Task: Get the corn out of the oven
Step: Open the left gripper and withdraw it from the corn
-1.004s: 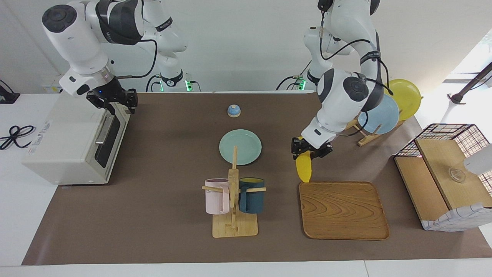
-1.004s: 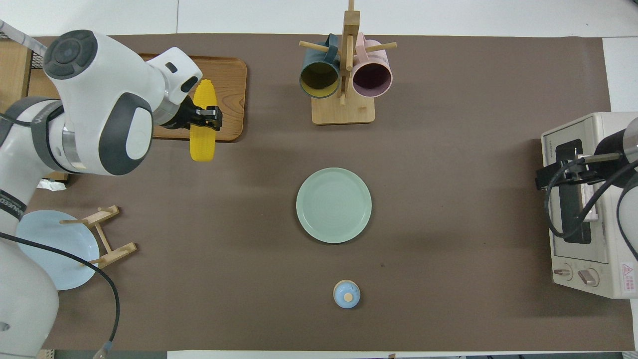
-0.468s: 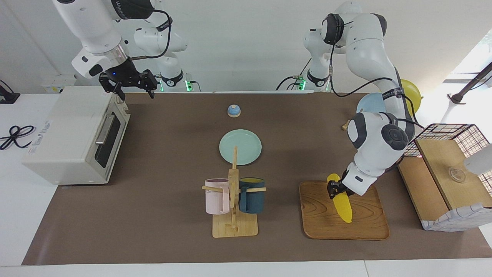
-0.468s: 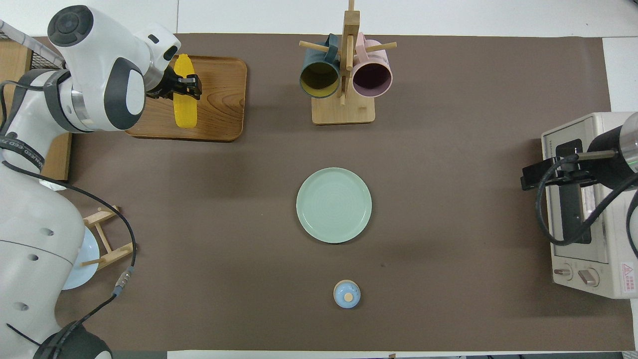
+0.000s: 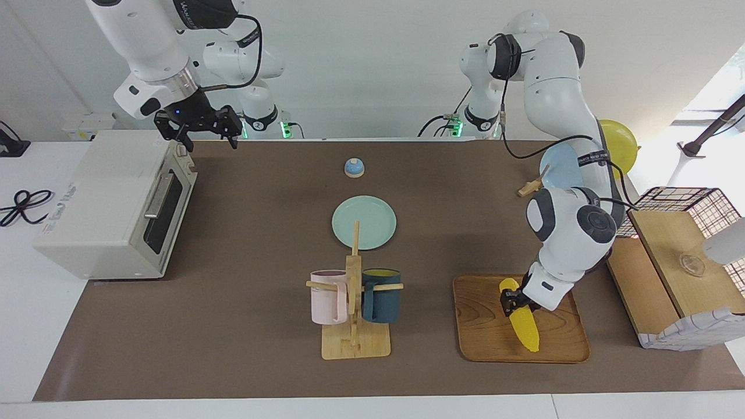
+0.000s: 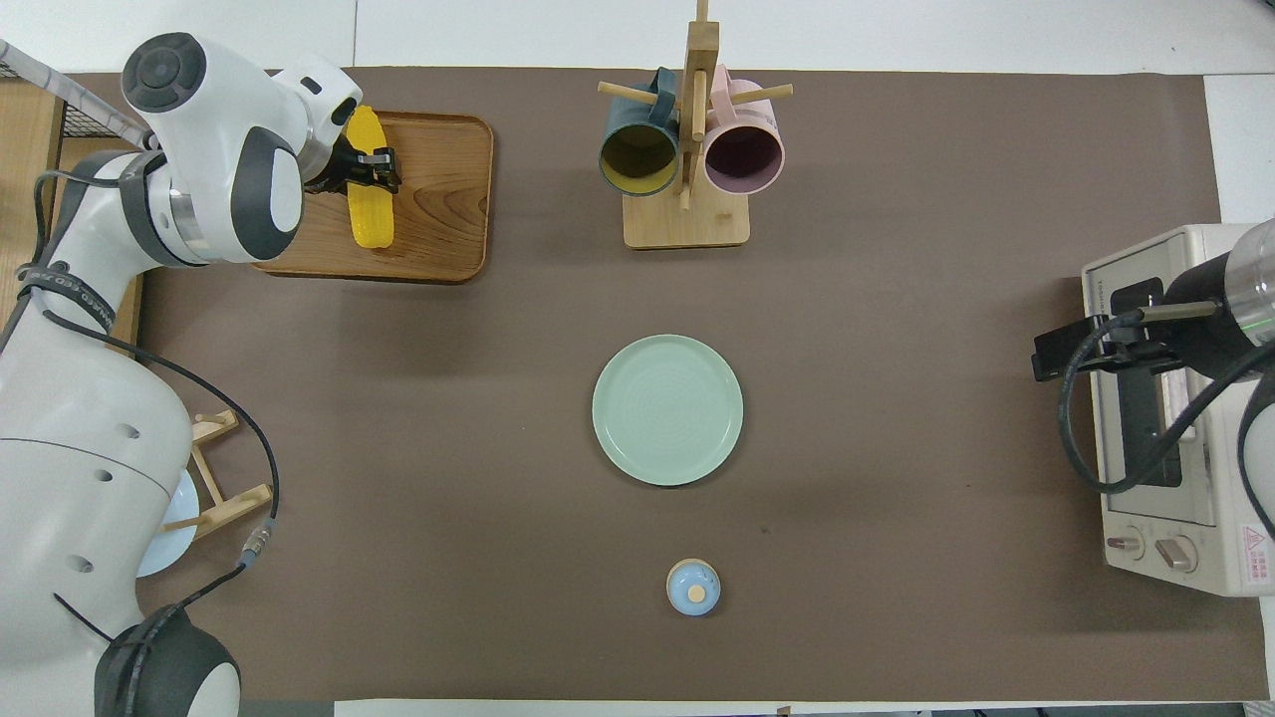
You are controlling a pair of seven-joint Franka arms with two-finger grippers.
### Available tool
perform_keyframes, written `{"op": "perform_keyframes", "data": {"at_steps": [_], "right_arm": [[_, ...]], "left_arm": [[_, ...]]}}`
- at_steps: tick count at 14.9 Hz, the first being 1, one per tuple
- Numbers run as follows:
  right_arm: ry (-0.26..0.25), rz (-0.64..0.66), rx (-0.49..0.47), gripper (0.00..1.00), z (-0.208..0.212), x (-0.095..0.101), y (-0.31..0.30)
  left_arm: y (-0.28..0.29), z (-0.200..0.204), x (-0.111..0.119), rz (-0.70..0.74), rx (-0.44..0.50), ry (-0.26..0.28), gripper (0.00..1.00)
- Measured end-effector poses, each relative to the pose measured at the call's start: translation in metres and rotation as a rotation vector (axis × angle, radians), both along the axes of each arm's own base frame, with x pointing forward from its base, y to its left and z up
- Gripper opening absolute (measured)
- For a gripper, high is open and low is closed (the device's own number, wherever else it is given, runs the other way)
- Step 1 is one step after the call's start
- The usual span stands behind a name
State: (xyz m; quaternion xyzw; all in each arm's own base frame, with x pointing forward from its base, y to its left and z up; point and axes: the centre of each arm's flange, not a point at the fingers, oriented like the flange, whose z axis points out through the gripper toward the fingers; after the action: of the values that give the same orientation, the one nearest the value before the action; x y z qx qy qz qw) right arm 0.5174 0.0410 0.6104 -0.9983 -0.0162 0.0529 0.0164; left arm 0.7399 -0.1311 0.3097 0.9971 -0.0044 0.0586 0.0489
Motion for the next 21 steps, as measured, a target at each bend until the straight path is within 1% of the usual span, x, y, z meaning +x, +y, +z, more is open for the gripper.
{"op": "perform_keyframes", "data": {"at_steps": [2, 3, 6, 7, 10, 12, 13, 15, 17, 19, 21], "right_arm": [[0.0, 0.0, 0.0, 1.0, 0.0, 0.0, 0.0], [0.001, 0.0, 0.0, 1.0, 0.0, 0.0, 0.0], [0.007, 0.0, 0.001, 1.0, -0.004, 0.002, 0.0], [0.008, 0.002, 0.001, 1.0, -0.005, 0.003, 0.001], [0.013, 0.026, 0.0, 1.0, -0.008, 0.003, 0.016], [0.014, 0.03, -0.001, 1.0, -0.008, 0.002, 0.024], [0.014, 0.029, -0.001, 1.0, -0.008, 0.002, 0.024], [0.014, 0.029, -0.001, 1.0, -0.008, 0.002, 0.024], [0.013, 0.029, -0.001, 1.0, -0.008, 0.002, 0.024], [0.011, 0.029, -0.001, 1.0, -0.007, 0.002, 0.024], [0.009, 0.028, -0.003, 1.0, -0.007, 0.002, 0.024]], "left_arm": [[0.0, 0.0, 0.001, -0.002, 0.0, -0.003, 0.55], [0.001, 0.0, 0.002, -0.004, 0.001, -0.004, 0.61], [0.005, 0.001, 0.002, -0.005, 0.002, -0.003, 0.93], [0.008, 0.003, 0.003, -0.002, 0.002, -0.002, 1.0], [0.015, 0.027, 0.005, 0.0, -0.002, 0.016, 1.0], [0.014, 0.066, 0.001, -0.006, -0.009, 0.005, 1.0], [0.016, 0.089, -0.004, -0.008, -0.013, 0.006, 1.0], [0.025, 0.14, -0.022, -0.009, -0.017, 0.036, 1.0], [0.045, 0.187, -0.044, 0.003, -0.007, 0.08, 1.0], [0.06, 0.227, -0.07, 0.008, 0.008, 0.128, 1.0], [0.069, 0.261, -0.1, 0.006, 0.021, 0.155, 1.0]]}}
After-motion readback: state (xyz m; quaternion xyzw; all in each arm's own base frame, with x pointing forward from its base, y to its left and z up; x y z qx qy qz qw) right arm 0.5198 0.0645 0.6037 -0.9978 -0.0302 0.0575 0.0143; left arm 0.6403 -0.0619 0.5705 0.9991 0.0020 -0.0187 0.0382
